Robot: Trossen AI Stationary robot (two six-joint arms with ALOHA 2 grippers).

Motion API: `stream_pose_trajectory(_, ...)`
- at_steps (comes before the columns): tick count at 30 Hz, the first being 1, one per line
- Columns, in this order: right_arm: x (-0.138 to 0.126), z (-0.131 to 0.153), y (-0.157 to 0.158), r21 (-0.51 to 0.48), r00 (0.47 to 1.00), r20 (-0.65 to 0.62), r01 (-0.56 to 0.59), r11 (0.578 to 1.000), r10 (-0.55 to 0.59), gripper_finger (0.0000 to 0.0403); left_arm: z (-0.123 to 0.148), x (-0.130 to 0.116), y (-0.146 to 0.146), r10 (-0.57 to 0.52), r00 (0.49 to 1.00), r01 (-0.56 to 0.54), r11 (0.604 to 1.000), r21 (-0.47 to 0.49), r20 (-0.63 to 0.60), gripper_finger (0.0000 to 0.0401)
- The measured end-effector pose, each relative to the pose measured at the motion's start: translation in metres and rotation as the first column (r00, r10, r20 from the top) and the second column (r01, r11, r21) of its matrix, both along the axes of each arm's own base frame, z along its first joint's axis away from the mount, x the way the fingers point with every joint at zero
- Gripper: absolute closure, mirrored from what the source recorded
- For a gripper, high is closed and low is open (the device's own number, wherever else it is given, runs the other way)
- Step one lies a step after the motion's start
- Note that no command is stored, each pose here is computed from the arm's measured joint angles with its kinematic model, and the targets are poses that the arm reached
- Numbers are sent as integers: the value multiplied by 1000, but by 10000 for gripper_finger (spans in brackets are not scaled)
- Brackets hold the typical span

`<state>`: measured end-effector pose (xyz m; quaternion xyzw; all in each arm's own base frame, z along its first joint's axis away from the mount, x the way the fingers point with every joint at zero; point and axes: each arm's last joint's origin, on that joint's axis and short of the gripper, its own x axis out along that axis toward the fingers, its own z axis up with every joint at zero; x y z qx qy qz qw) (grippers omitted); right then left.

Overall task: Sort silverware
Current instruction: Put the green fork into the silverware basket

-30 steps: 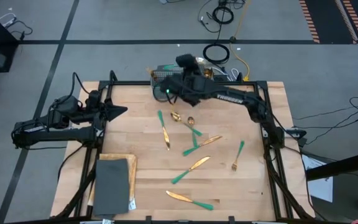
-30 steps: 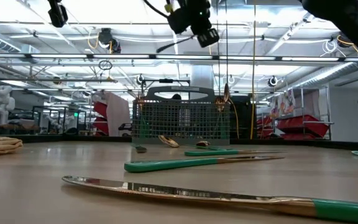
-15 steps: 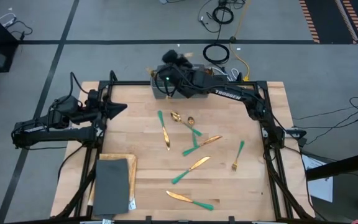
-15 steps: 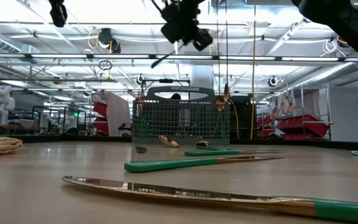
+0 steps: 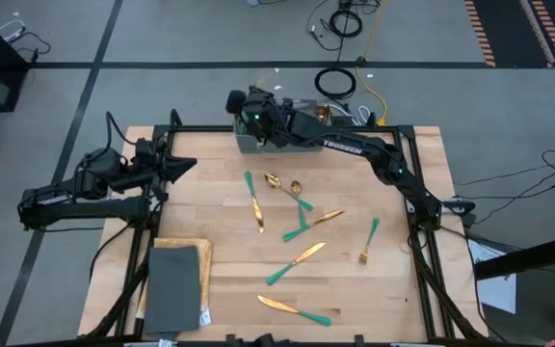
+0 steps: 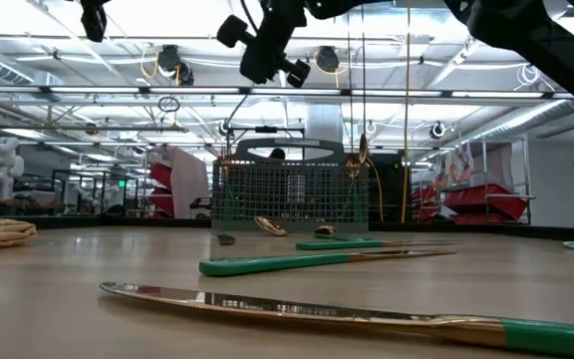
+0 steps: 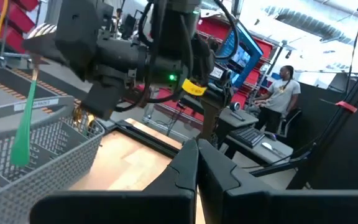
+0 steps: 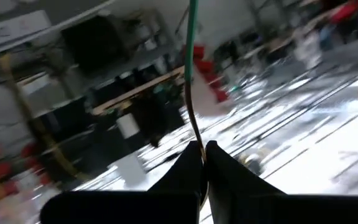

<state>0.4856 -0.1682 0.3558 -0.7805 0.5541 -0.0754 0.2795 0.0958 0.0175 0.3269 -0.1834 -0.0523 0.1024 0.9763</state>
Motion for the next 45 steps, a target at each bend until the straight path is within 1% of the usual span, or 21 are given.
stream_pose_trajectory(2, 1, 2, -2, -3, 998, -10, -61, 998, 61, 403, 0, 0, 0, 5, 1000, -5, 1000, 18, -4, 395)
stream_pose_trajectory(3, 0, 3, -4, -14, 998, -11, -69, 998, 69, 403, 0, 0, 0, 7, 1000, -7, 1000, 23, -5, 395)
stream_pose_trajectory(5, 0, 4, -10, -30, 998, -5, -58, 998, 58, 403, 0, 0, 0, 12, 1000, -12, 1000, 24, -6, 395)
stream_pose_trajectory(10, -6, -1, -28, -31, 998, -59, -24, 999, 22, 403, 0, 0, 0, 22, 1000, -21, 997, 73, -17, 395)
stream_pose_trajectory(13, -7, -2, -37, -34, 997, -63, -42, 999, 39, 403, 0, 0, 1, 47, 999, -45, 994, 103, -24, 395)
stream_pose_trajectory(17, -4, -17, -47, -30, 991, -126, -59, 998, 55, 403, 0, 0, 2, 77, 996, -72, 988, 137, -34, 395)
stream_pose_trajectory(18, -1, -25, -49, -24, 988, -143, -63, 998, 59, 403, -1, 0, 2, 81, 996, -75, 987, 144, -38, 395)
stream_pose_trajectory(22, 9, -39, -55, -49, 989, -132, -75, 996, 68, 403, -1, -1, 3, 103, 994, -95, 982, 160, -42, 395)
stream_pose_trajectory(25, 13, -49, -60, -59, 986, -156, -76, 995, 66, 403, -1, -1, 3, 108, 993, -98, 979, 178, -46, 395)
stream_pose_trajectory(32, 20, -80, -70, -37, 973, -223, -72, 997, 62, 403, -1, -1, 3, 112, 992, -97, 971, 218, -56, 395)
stream_pose_trajectory(37, 23, -88, -71, -37, 968, -240, -78, 996, 67, 403, -1, -1, 3, 117, 991, -100, 967, 235, -60, 395)
stream_pose_trajectory(40, 22, -93, -70, -15, 961, -266, -79, 997, 72, 403, -1, -1, 3, 125, 990, -107, 964, 244, -62, 395)
stream_pose_trajectory(42, 22, -96, -70, 21, 964, -252, -78, 997, 81, 403, -1, -1, 3, 132, 989, -114, 963, 244, -62, 395)
stream_pose_trajectory(45, 22, -96, -69, 48, 981, -183, -59, 997, 66, 397, -1, -1, 3, 134, 989, -115, 963, 243, -61, 395)
